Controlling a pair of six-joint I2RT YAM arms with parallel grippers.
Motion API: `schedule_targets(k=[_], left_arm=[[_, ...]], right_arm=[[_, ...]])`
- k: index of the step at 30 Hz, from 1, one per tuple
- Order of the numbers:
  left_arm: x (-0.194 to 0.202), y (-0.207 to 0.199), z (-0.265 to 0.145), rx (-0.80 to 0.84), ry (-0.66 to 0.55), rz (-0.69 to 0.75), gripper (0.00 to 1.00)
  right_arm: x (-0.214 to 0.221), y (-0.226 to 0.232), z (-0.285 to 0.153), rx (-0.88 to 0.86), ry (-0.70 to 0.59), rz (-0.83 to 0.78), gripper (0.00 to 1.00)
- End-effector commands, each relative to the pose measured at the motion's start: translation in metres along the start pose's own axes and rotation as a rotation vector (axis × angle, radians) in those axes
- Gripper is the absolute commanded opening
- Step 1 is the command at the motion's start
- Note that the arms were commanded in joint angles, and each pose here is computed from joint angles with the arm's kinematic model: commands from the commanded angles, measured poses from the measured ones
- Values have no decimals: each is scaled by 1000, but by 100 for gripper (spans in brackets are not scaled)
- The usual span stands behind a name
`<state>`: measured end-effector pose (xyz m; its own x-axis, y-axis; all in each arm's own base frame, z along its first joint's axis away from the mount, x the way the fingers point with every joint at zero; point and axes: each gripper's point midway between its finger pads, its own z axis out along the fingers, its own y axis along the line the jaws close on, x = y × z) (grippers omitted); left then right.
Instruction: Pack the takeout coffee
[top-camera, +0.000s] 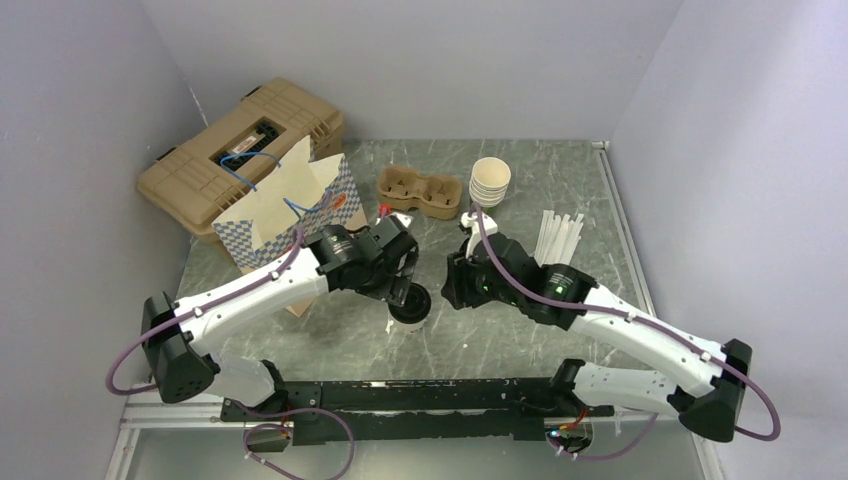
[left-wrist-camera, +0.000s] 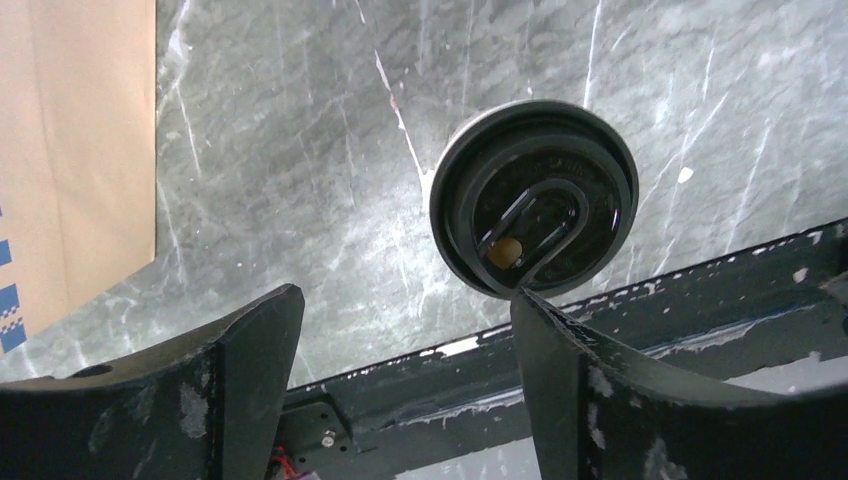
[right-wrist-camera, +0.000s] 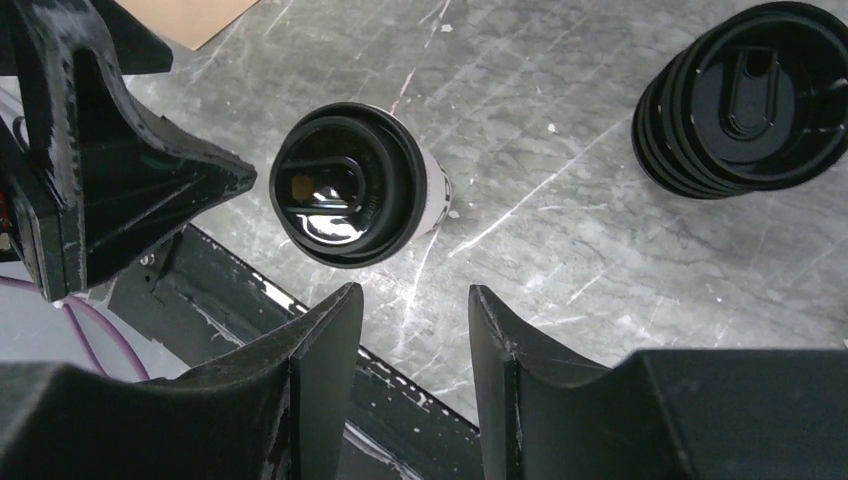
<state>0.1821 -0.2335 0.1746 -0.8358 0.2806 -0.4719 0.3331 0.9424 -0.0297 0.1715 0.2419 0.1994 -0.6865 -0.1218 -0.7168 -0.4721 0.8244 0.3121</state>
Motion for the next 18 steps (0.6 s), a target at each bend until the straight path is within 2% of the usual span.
schedule_targets(k=[1, 8, 18], left_arm=[[-21, 1, -6, 70, -99, -88, 79], [-25, -1, 3, 132, -113, -115, 68], [-26, -7, 18, 158, -108, -115, 59]], right_arm=[[-26, 22, 2, -46, -48, -18, 47], [-28, 30, 19, -36, -21, -7, 42], [-20, 37, 38, -40, 28, 2, 36]])
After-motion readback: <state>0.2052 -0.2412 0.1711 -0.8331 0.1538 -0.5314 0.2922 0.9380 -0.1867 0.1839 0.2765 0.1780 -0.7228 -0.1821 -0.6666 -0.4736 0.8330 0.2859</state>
